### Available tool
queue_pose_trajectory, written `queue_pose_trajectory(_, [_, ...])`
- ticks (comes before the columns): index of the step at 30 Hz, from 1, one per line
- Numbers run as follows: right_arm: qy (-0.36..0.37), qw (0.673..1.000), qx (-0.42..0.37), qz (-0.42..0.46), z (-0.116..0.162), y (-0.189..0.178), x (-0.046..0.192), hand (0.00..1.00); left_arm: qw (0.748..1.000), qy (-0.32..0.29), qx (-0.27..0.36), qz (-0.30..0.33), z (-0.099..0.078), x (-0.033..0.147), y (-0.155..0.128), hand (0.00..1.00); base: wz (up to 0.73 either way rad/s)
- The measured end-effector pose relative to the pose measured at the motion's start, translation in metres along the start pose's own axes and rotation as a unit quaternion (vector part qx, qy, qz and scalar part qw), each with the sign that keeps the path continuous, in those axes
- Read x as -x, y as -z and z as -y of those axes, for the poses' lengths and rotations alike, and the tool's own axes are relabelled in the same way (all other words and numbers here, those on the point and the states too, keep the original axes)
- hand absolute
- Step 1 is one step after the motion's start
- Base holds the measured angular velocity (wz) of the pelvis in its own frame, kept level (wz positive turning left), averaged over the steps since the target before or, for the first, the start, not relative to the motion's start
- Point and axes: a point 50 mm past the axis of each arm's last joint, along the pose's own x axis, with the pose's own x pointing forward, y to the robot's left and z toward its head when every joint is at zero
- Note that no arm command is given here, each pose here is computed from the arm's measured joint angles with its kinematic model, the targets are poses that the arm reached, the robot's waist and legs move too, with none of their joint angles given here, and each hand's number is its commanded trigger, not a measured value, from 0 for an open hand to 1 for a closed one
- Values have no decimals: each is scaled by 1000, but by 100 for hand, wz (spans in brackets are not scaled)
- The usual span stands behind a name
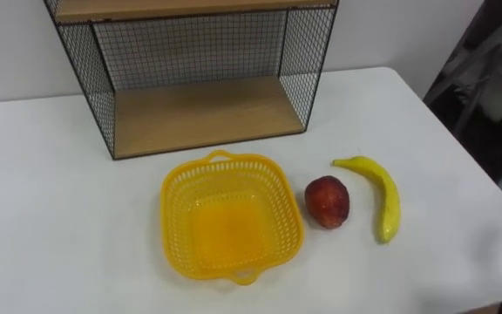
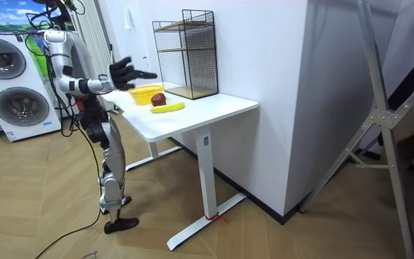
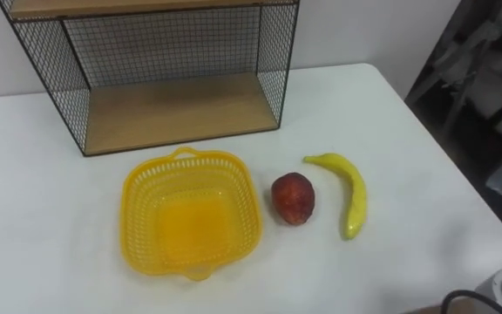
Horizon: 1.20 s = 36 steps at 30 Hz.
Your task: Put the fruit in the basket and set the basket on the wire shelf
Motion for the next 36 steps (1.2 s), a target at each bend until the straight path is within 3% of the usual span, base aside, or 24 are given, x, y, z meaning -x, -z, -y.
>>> queue_pose_trajectory(9, [-152,985,9,84,-35,-26,16,0,1000,17,-16,4,3,0,-1,0,0])
queue_pose_trajectory(21, [-369,926,28,73,-76,-17,54,0,998,40,-47,33,11,0,-13,0,3])
queue_pose_trajectory(36, [-491,868,43,61,-90,-8,78,0,996,57,-58,33,14,1,-12,0,2])
